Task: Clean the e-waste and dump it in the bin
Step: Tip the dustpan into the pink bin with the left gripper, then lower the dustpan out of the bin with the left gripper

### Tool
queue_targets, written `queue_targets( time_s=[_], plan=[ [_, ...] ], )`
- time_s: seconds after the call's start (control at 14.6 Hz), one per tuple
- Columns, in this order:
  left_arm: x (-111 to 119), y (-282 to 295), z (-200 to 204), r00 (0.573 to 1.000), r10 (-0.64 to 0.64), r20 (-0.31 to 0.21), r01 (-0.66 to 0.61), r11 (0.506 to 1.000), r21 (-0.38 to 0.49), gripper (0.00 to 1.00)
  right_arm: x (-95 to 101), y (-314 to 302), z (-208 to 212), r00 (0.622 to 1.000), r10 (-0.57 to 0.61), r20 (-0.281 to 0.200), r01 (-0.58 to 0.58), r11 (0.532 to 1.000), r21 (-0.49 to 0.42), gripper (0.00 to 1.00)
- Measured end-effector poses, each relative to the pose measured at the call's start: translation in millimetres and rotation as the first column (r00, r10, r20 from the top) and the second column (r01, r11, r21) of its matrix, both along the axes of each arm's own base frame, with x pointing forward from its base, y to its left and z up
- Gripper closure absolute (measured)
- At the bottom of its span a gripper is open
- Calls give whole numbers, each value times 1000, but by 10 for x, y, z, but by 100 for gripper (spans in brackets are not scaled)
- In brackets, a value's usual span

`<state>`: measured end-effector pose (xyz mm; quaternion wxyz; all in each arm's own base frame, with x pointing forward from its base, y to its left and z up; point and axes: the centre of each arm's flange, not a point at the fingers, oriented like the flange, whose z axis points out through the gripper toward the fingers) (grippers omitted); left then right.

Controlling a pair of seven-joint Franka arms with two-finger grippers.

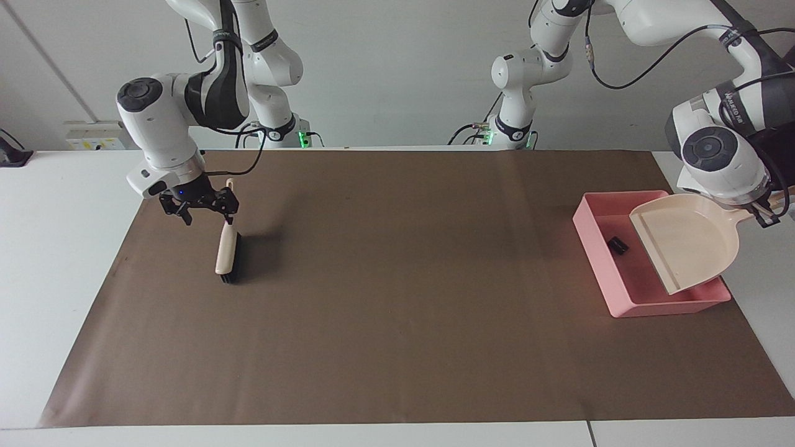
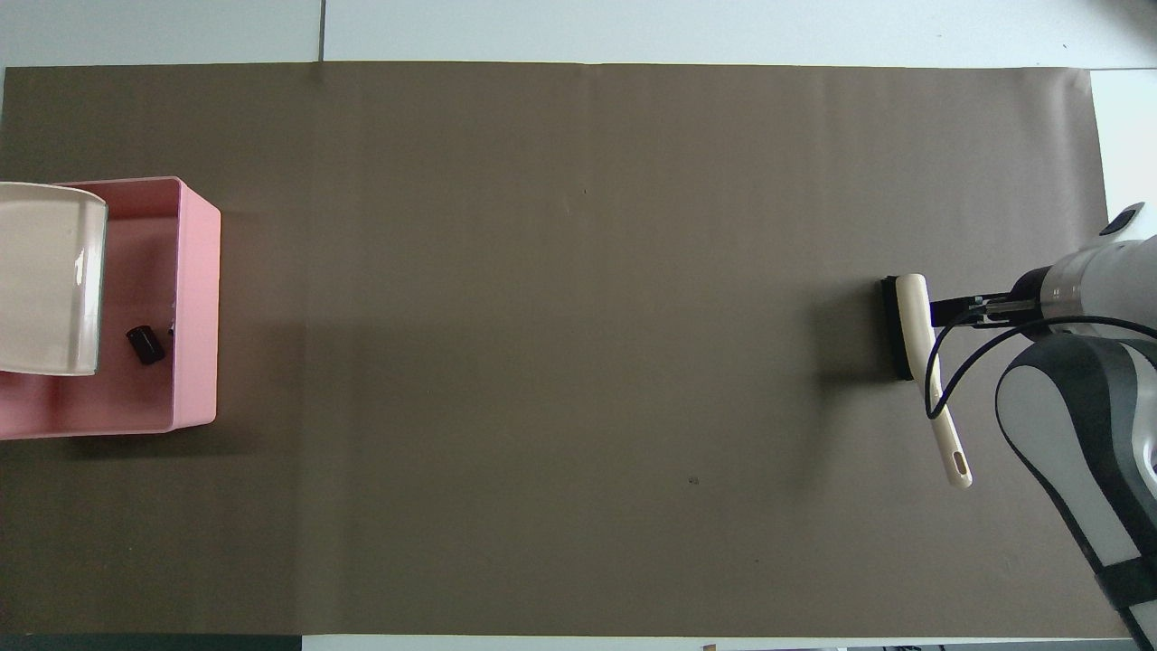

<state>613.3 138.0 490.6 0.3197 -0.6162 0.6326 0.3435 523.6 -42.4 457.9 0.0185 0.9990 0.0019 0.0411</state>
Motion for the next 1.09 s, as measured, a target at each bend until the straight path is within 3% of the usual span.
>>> queue_targets(
  time_s=[0.2,0.48,0.68,1.09],
  plan=[
    [10,-189,85,1000,-20,-22,22,993,114,68,35,-10,645,999,-48,2,48,999,0,0],
    [8,-329,234,998,-39,-48,50,966,253,68,-32,-69,1513,991,-132,-33,132,991,0,0],
    [4,-490,357,998,-41,-52,55,950,307,68,-135,-134,2034,986,-153,-68,152,988,-13,0],
    [-117,-764,856,989,-108,-97,132,951,281,68,20,-123,1926,962,-243,-127,245,970,-3,0]
  ],
)
